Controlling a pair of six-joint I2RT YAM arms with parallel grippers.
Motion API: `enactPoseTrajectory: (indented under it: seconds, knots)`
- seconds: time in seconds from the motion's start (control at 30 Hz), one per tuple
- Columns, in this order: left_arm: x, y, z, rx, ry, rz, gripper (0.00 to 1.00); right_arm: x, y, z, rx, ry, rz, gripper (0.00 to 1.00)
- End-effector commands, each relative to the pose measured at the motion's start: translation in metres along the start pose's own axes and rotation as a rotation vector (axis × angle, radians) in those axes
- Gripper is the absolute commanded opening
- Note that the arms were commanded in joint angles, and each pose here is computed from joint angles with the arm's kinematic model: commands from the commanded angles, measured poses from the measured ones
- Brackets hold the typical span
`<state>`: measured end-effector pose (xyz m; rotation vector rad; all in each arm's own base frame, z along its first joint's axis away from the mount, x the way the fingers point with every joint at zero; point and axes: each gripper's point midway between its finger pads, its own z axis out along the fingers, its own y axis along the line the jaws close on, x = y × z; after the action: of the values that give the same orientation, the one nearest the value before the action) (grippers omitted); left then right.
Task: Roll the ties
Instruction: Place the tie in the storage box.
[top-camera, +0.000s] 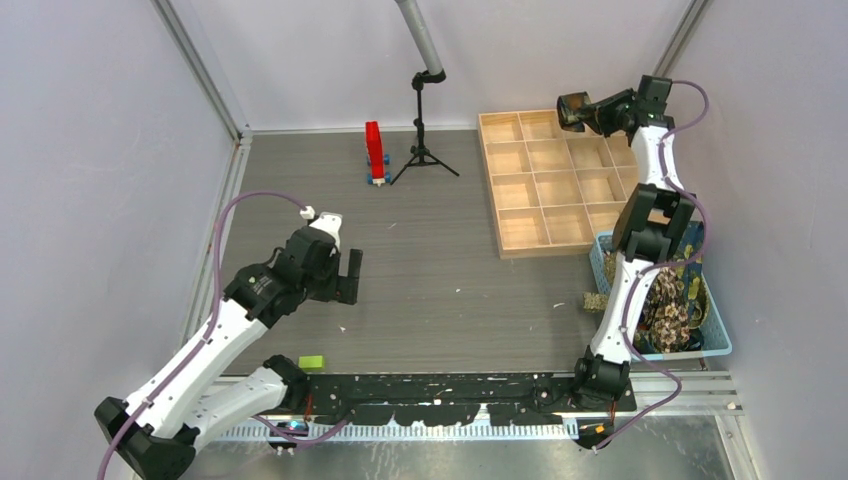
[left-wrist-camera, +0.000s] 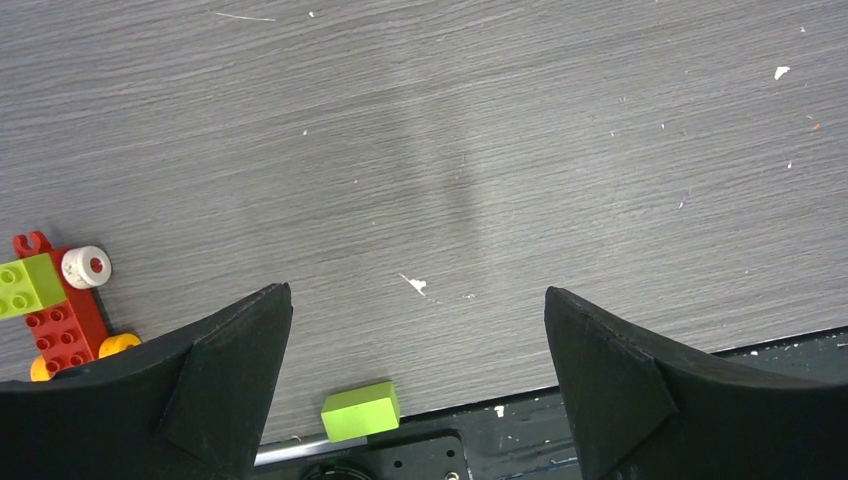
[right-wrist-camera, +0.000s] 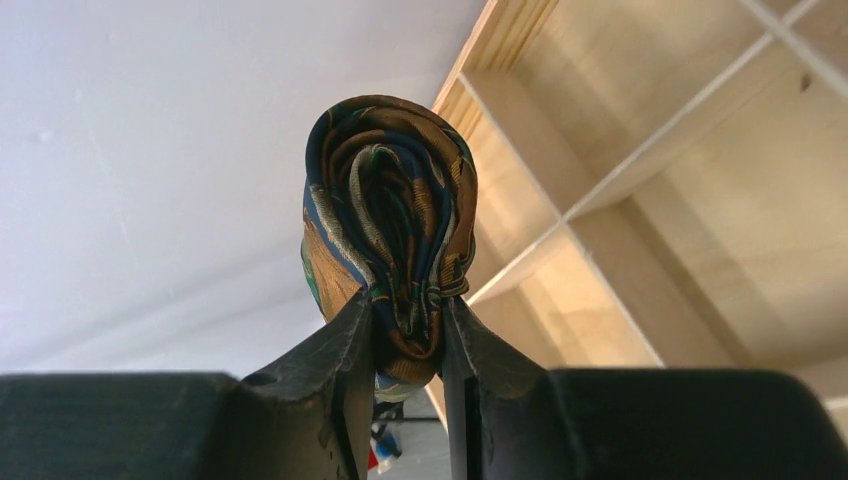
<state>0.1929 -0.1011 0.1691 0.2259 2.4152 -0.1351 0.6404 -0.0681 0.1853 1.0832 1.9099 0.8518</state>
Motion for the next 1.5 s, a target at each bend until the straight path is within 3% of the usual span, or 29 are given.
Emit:
enactPoseTrajectory:
  seconds: [0.0, 0.37, 0.7, 0.73, 0.87, 0.97, 1.0, 1.23, 1.47]
  knots:
    - [-0.006, -0.005, 0.002, 0.017, -0.017, -0.011, 1.0, -0.02, 0.002, 0.011, 0.014, -0.054, -0.03, 0.0]
    - [-0.004, -0.005, 0.006, 0.008, -0.001, -0.007, 1.0, -0.045, -0.043, 0.067, 0.045, -0.149, -0.059, 0.0]
    - [-0.003, -0.004, 0.009, -0.005, 0.019, -0.003, 1.0, -0.056, -0.066, 0.084, 0.066, -0.212, -0.054, 0.01]
    - [-0.003, -0.004, 0.01, -0.006, 0.019, -0.003, 1.0, -0.055, -0.068, 0.084, 0.069, -0.208, -0.053, 0.06]
    - [-0.003, -0.004, 0.009, -0.005, 0.018, -0.003, 1.0, -0.051, -0.063, 0.083, 0.049, -0.189, -0.058, 0.44]
    - [-0.003, -0.004, 0.008, -0.005, 0.012, -0.004, 1.0, -0.052, -0.039, 0.075, -0.025, -0.174, -0.047, 0.72]
    - [-0.003, -0.003, 0.008, -0.006, 0.01, -0.005, 1.0, -0.053, -0.03, 0.071, -0.046, -0.173, -0.043, 0.77]
    - [-0.006, -0.002, 0.004, -0.003, -0.013, -0.009, 1.0, -0.07, 0.05, 0.01, -0.149, -0.239, -0.073, 0.81]
    - [-0.009, 0.003, -0.001, -0.027, -0.034, -0.023, 1.0, -0.051, 0.135, -0.072, -0.259, -0.267, -0.137, 0.82]
